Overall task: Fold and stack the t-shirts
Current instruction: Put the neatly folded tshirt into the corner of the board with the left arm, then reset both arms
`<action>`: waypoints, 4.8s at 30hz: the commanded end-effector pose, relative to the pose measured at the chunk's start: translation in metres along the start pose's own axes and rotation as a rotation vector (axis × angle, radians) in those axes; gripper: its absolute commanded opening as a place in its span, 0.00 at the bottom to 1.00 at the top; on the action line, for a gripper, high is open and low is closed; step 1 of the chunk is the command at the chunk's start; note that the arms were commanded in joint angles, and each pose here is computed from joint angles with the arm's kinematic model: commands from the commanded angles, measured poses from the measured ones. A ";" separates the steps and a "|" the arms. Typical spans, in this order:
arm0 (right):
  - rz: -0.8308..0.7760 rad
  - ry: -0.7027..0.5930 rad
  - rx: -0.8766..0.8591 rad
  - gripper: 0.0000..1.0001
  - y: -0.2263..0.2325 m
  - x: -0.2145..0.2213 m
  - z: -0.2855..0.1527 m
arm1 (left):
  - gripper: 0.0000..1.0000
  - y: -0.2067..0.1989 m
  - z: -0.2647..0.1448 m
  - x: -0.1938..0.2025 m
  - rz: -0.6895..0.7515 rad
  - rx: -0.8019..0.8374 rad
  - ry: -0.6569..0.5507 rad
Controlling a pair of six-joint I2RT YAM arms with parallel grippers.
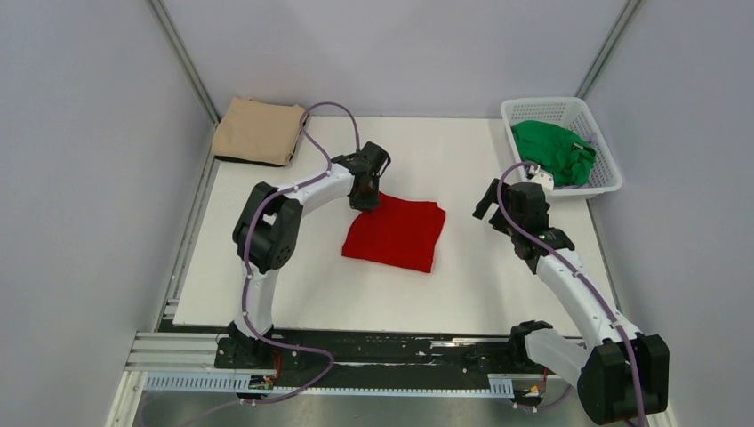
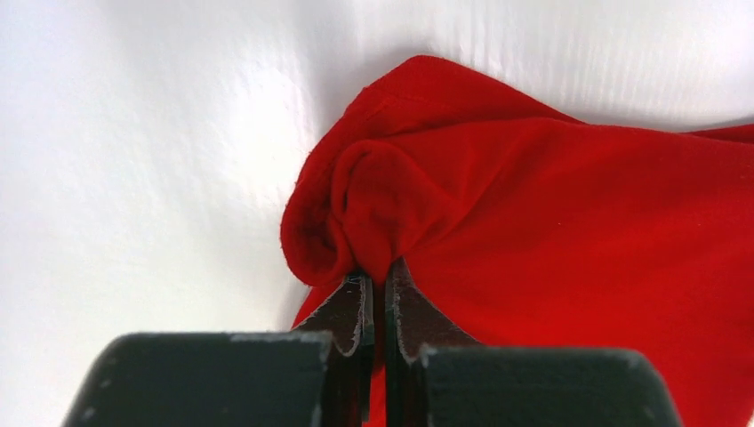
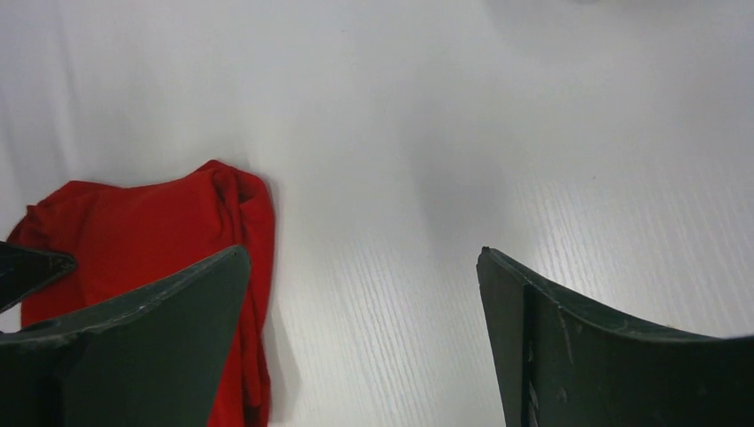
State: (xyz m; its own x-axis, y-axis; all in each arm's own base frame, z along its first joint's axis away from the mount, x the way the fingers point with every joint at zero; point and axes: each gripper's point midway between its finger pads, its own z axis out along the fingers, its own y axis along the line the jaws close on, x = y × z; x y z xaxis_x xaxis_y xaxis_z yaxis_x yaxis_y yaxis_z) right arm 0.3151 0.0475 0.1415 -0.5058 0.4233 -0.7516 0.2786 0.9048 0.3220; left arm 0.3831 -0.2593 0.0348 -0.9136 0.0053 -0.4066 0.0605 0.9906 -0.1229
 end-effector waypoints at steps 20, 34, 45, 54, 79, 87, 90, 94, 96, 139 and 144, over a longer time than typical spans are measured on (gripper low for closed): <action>-0.093 0.006 0.217 1.00 -0.034 -0.001 0.030 | 0.00 0.192 -0.157 -0.265 0.429 -0.822 -0.675; -0.131 0.054 0.279 1.00 -0.039 0.003 0.048 | 0.00 0.239 -0.198 -0.321 0.469 -0.922 -0.751; -0.116 0.006 0.268 1.00 -0.036 -0.011 0.037 | 0.00 0.240 -0.234 -0.336 0.481 -0.921 -0.809; -0.117 -0.001 0.271 1.00 -0.036 -0.014 0.034 | 0.00 0.240 -0.213 -0.332 0.537 -0.818 -0.786; -0.132 0.087 0.399 1.00 -0.046 -0.011 0.046 | 0.00 0.374 -0.118 -0.348 0.511 -0.652 -0.725; -0.128 0.110 0.420 1.00 -0.042 -0.014 0.055 | 0.00 0.404 -0.103 -0.355 0.448 -0.681 -0.781; -0.123 0.121 0.414 1.00 -0.039 -0.013 0.058 | 0.00 0.415 -0.109 -0.359 0.426 -0.706 -0.807; -0.115 0.131 0.408 1.00 -0.037 -0.011 0.060 | 0.00 0.433 -0.120 -0.360 0.407 -0.728 -0.827; -0.113 0.133 0.404 1.00 -0.036 -0.012 0.060 | 0.00 0.436 -0.125 -0.361 0.405 -0.728 -0.841; -0.014 0.029 0.000 1.00 0.020 -0.030 0.009 | 1.00 0.212 -0.182 -0.161 -0.318 0.060 -0.700; -0.006 0.036 -0.142 1.00 0.034 -0.016 -0.008 | 1.00 0.137 -0.181 -0.074 -0.235 0.134 -0.609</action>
State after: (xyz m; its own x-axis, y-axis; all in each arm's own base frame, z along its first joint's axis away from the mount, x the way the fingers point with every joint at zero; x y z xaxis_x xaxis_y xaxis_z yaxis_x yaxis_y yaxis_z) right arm 0.3286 0.0510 0.1495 -0.5664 0.4143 -0.7124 0.2929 0.9092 0.2959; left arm 0.4398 -0.0419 0.2377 -0.4265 -0.3053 -0.8514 -0.0903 0.9510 -0.2958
